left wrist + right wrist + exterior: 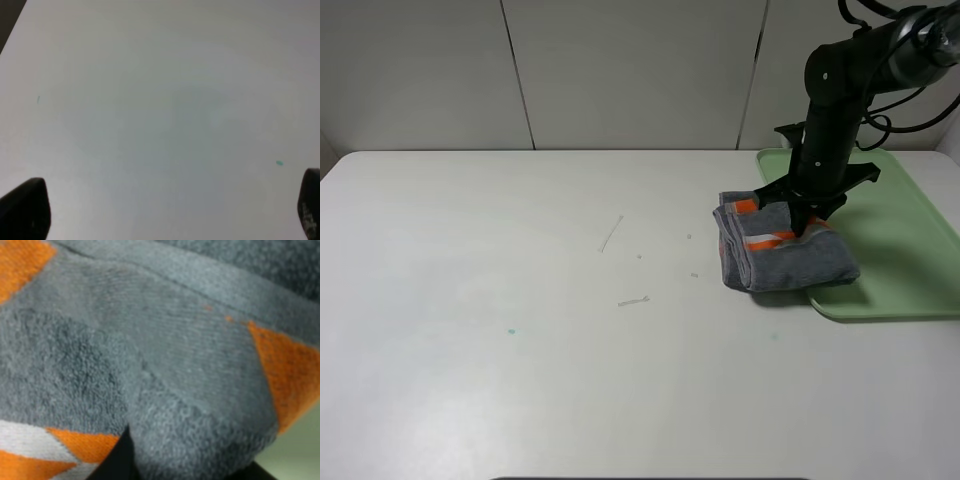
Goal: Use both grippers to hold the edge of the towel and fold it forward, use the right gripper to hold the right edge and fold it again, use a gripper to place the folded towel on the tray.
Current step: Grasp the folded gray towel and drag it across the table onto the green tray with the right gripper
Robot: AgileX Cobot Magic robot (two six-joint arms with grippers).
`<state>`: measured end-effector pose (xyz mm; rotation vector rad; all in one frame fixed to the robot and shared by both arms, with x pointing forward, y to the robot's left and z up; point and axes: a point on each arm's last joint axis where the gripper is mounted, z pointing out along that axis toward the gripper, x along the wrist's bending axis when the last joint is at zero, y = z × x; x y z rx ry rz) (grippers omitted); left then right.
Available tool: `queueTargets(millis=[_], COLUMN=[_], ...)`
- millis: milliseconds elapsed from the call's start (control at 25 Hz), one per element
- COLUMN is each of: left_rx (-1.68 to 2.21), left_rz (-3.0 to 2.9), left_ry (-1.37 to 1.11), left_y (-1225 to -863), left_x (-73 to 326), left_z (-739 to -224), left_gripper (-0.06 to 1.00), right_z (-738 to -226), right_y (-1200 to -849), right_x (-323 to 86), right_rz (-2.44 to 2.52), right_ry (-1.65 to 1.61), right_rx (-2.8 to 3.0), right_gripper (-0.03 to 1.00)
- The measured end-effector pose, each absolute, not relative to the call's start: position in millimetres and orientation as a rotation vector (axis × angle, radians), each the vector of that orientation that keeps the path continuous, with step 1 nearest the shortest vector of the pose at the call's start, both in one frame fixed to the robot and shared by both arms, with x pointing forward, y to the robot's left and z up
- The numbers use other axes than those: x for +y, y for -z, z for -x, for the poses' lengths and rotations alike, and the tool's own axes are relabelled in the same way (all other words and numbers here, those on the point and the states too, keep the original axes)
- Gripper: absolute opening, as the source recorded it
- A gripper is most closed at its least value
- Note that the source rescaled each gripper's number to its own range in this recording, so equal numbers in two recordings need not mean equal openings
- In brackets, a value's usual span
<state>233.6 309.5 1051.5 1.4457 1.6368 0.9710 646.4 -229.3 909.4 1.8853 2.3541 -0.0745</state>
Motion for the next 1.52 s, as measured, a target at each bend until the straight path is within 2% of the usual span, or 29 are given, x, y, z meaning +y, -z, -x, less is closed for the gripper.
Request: queueTargets(millis=[400,840,1520], left_rx=[1.637,1.637,1.636], left_rz=[-1.446,-1.446,-1.445], left_ry=[-0.971,-0.971,-0.971], left_y=[-1051,-1051,-1052], left_x=[310,310,310], left_z=[-234,-234,-234], left_gripper=[1.0,1.0,1.0], right_z=[-674,-682,-689], right_y=[-938,-941,-943], right_x=[-276,-331,-339], right_rz=[-1.978,-2.044,-1.978], right_ry=[-0.033,-0.094,-0.156], right_rx=[2.18,2.019,1.971], right_gripper=[0.25,0.25,0.25])
